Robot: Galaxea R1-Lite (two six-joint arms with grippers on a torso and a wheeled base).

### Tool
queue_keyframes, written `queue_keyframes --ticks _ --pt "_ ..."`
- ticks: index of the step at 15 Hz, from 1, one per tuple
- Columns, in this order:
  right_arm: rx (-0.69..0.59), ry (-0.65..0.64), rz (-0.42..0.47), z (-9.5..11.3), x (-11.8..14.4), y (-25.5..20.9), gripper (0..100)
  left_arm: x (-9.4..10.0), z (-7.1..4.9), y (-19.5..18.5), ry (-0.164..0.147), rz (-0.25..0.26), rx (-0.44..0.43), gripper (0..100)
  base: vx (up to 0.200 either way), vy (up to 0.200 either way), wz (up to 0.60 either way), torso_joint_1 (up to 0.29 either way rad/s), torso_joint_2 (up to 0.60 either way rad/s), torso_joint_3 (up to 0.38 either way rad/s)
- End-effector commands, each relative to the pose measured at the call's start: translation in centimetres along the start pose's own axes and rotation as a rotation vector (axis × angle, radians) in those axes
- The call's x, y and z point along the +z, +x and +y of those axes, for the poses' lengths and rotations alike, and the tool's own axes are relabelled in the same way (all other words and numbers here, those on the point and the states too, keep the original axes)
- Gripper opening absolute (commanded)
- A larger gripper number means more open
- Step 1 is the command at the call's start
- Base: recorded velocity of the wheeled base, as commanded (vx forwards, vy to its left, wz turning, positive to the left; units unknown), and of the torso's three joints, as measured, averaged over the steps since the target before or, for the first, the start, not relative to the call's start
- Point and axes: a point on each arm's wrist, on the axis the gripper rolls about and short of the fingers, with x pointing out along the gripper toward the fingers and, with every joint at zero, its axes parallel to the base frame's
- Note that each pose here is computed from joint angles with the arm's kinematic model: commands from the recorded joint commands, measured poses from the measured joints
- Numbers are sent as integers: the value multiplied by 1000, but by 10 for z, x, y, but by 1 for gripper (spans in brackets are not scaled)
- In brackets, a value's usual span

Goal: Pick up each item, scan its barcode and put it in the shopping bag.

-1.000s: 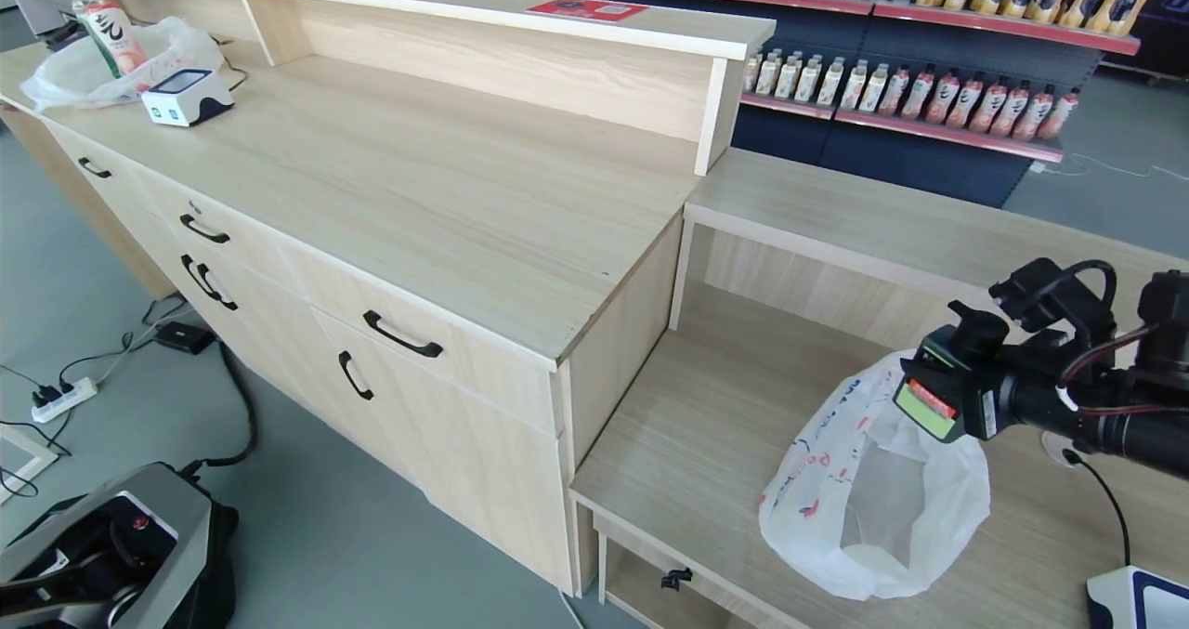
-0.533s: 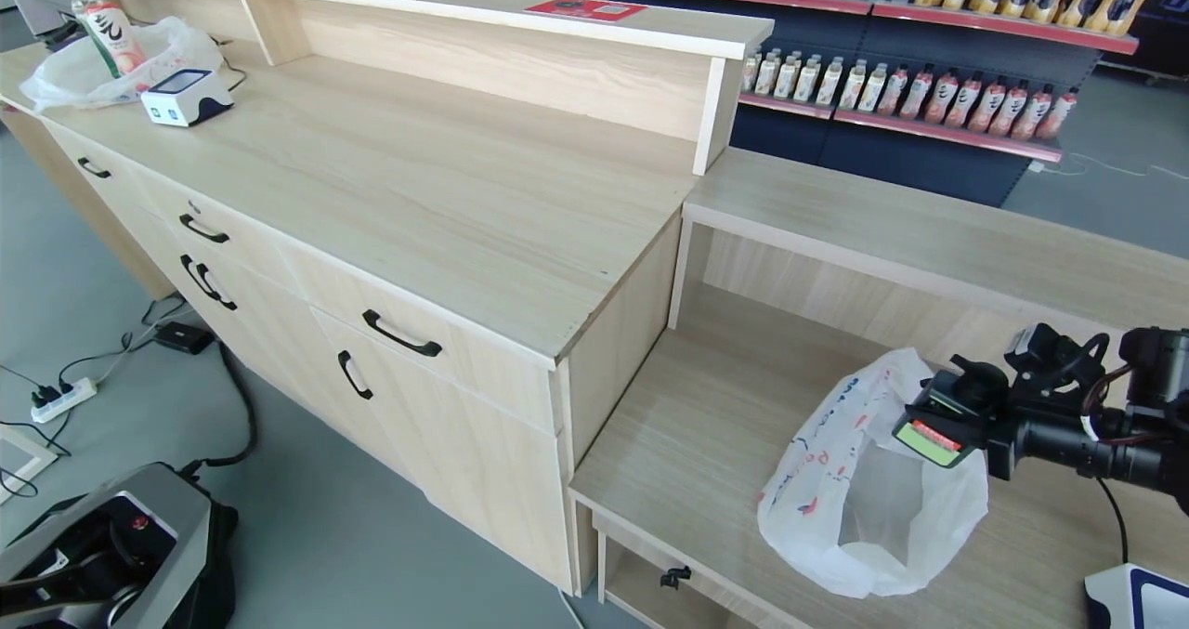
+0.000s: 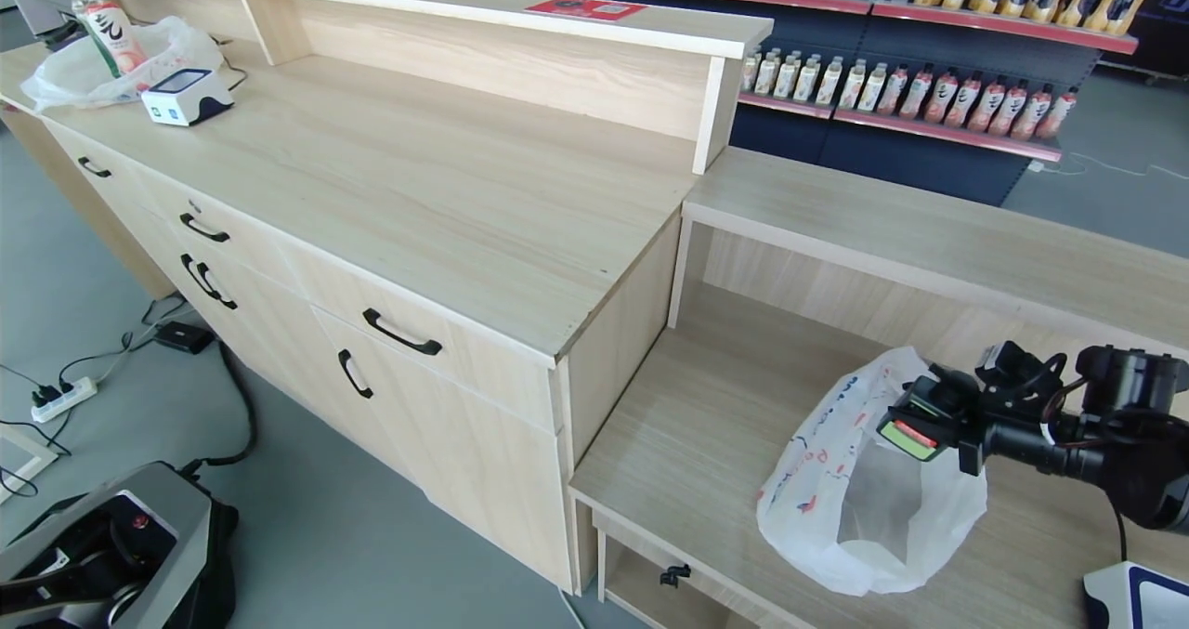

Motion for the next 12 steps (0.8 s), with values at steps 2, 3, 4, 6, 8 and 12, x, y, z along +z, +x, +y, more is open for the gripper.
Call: queue_keyframes --ticks 2,3,4,6,8,12 --pt "9 8 4 -3 -21 15 0 0 0 0 0 0 0 100 0 0 0 0 0 0" --pt "10 -8 -11 -6 -23 23 0 0 0 0 0 0 0 100 0 0 0 0 0 0" --pt "14 -16 -19 -6 -25 28 0 0 0 0 0 0 0 100 0 0 0 0 0 0" --pt "14 -26 -28 -9 -31 36 0 0 0 0 0 0 0 100 0 0 0 0 0 0" --pt "7 -32 -49 -14 -33 46 0 0 0 0 0 1 0 100 0 0 0 0 0 0" --pt "-10 -23 -43 -19 -39 55 0 0 0 0 0 0 0 100 0 0 0 0 0 0"
